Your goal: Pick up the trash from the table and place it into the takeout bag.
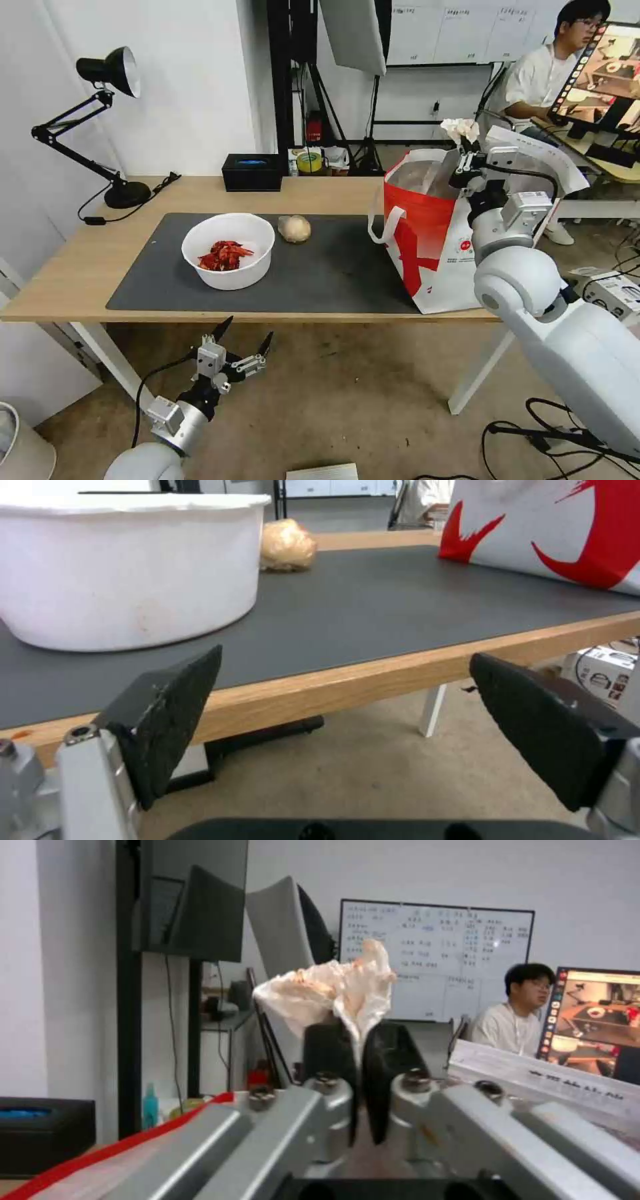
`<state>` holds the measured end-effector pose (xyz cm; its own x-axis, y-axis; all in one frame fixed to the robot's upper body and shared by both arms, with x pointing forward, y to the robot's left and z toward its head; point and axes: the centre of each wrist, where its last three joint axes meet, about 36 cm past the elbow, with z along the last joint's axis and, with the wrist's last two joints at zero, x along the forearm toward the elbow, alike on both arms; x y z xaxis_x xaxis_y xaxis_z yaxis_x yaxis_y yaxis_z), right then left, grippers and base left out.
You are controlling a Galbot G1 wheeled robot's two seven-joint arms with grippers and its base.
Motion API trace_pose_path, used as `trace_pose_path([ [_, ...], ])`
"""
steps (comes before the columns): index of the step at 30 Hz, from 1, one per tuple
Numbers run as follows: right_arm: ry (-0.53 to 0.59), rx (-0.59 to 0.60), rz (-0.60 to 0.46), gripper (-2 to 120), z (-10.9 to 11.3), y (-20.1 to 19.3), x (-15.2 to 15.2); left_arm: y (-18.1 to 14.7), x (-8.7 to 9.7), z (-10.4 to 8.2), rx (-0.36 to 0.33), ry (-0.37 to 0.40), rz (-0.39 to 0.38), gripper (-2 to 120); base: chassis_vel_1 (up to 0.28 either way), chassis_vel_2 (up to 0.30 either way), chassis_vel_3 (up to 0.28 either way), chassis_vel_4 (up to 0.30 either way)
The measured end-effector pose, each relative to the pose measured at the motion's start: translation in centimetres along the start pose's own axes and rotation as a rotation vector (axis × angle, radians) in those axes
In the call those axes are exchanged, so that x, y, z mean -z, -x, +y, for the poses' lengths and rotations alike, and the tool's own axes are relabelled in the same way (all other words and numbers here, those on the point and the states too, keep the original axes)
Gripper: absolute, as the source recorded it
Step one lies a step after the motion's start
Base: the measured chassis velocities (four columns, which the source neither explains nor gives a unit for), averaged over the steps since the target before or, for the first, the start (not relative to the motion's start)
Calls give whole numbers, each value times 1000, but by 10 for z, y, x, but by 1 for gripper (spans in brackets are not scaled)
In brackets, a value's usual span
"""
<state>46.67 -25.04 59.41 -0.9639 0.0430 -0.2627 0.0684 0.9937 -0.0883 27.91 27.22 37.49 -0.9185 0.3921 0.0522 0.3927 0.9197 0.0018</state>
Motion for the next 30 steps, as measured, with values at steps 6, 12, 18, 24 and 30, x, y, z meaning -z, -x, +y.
trace_pose_path([
  [6, -21, -9, 1, 27, -7, 4, 6, -1, 1, 2, -7, 10, 3, 100, 0, 0, 0, 0],
  [12, -31, -14, 17, 51, -9, 3, 2, -2, 2, 1, -11, 8, 2, 100, 0, 0, 0, 0],
  [18, -30, -9, 47, 71, -6, -6, -6, -4, 2, 2, -22, 12, 5, 100, 0, 0, 0, 0],
  [24, -19, -5, 58, 96, -6, -7, -6, -5, 3, 3, -22, 14, 3, 100, 0, 0, 0, 0],
  [30, 50, 44, 76, 100, -4, -7, 2, -4, 5, 2, -22, 12, -4, 100, 0, 0, 0, 0],
])
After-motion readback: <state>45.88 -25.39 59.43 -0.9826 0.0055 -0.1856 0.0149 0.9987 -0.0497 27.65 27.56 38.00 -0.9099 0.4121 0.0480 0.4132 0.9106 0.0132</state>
